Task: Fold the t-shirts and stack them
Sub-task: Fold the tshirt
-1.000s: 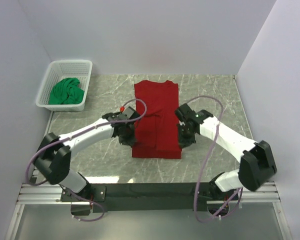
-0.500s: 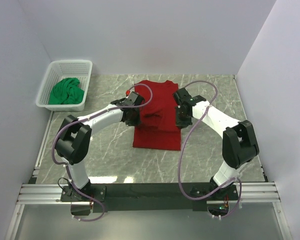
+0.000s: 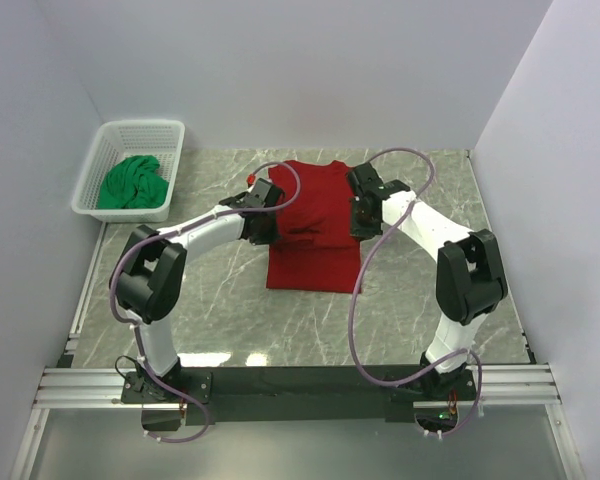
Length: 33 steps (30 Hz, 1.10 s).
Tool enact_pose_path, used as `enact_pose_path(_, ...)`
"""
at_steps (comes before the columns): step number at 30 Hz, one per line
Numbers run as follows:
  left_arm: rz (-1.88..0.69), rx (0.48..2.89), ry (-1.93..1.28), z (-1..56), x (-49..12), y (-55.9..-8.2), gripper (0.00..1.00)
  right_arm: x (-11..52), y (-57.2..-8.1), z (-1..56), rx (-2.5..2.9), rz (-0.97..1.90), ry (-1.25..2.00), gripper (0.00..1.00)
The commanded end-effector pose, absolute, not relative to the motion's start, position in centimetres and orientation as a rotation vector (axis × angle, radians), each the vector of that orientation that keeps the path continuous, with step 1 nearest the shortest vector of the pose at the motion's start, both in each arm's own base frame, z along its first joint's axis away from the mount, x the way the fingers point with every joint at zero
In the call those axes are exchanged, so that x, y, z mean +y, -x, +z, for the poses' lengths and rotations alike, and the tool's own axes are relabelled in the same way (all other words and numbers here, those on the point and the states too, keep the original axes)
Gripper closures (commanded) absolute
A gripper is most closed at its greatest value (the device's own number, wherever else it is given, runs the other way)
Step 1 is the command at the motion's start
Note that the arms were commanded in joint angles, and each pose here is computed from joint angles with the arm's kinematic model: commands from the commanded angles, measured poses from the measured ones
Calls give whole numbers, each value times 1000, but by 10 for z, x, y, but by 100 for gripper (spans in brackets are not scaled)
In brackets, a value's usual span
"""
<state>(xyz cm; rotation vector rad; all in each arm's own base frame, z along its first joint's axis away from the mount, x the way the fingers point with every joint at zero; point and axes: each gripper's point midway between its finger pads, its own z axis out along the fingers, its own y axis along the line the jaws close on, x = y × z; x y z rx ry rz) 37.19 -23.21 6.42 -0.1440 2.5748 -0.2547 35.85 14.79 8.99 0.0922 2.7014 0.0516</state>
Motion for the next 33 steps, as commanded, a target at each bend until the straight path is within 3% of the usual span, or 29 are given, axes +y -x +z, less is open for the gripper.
enact_pose_path(1,-226,2530,171,66,-228,-389,99,141,-379,94,2652,13,-110,100)
enact_pose_path(15,-190,2501,158,55,-224,-406,99,134,-389,66,2665,-19,-188,100)
enact_pose_path(18,-199,2506,150,53,-226,-407,95,132,-389,61,2672,-31,-209,99)
enact_pose_path(21,-198,2484,156,59,-224,-407,76,133,-390,65,2664,-22,-216,79)
enact_pose_path(22,-201,2471,159,63,-223,-408,64,136,-390,68,2664,6,-207,72)
enact_pose_path(23,-200,2459,159,67,-222,-407,58,137,-390,72,2657,21,-200,61)
enact_pose_path(24,-207,2435,167,79,-220,-407,52,139,-390,82,2637,39,-200,58)
enact_pose_path(25,-202,2422,176,85,-218,-408,43,140,-391,88,2621,53,-200,56)
enact_pose_path(28,-223,2387,190,109,-214,-401,28,148,-391,113,2546,127,-192,53)
enact_pose_path(33,-275,2380,203,124,-208,-366,29,187,-372,130,2491,384,-61,57)
